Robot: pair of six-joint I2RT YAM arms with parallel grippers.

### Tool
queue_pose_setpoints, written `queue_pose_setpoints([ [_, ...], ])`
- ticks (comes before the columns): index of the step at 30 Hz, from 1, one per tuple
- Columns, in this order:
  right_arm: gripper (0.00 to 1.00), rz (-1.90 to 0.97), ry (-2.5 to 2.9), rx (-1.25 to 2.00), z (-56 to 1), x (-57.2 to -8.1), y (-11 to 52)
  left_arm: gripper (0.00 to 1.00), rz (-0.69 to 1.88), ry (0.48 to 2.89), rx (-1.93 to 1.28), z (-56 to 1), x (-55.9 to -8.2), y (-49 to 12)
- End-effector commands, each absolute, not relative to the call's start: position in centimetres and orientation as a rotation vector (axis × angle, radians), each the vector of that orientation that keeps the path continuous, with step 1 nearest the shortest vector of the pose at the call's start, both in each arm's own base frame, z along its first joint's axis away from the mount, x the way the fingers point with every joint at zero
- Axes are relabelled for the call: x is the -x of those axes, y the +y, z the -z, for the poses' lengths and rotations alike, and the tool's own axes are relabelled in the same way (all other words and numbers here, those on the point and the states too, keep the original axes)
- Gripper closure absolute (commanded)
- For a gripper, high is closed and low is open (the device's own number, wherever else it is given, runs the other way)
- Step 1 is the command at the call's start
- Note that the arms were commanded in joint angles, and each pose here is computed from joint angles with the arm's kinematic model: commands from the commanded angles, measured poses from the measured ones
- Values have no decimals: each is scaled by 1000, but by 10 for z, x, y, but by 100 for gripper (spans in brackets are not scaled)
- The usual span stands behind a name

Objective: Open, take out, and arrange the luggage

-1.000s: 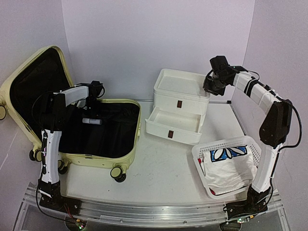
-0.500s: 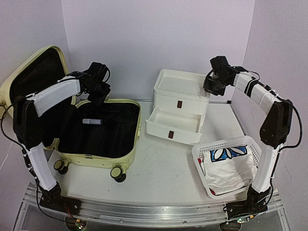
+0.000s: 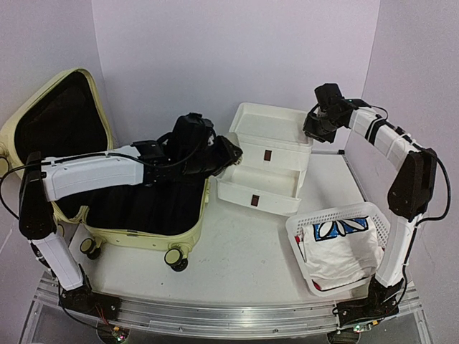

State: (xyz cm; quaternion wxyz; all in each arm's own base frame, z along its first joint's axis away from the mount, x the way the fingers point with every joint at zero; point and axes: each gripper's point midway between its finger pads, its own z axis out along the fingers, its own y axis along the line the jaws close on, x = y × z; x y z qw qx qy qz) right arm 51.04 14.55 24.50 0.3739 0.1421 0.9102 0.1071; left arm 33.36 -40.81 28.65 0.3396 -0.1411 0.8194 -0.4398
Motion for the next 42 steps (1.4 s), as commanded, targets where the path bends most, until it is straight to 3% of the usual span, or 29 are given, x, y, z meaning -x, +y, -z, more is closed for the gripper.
queue_pose_setpoints([
  [1,100,-527,2320,-387,-261,-503,173,84,1091,1846,-490,-337,-288,-477],
  [3,100,-525,2322,-372,-261,-502,173,83,1043,1788,-800,-310,-266,-490],
  [6,100,-525,2321,-362,-262,-501,173,83,745,1702,-1147,-268,-264,-482],
  [12,100,-528,2323,-334,-263,-500,175,84,274,1545,-1627,-232,-297,-464],
  [20,100,-494,2315,-328,-264,-498,170,84,171,1316,-1819,-235,-326,-465],
  [23,100,-490,2321,-324,-262,-498,170,83,19,1212,-1934,-217,-341,-464],
  [26,100,-494,2322,-324,-262,-498,170,82,-115,1183,-1970,-206,-362,-464],
  [33,100,-496,2334,-328,-257,-500,172,82,-122,1163,-1962,-200,-388,-476],
  [42,100,-492,2336,-324,-256,-501,172,68,-138,1195,-1966,-176,-410,-481],
])
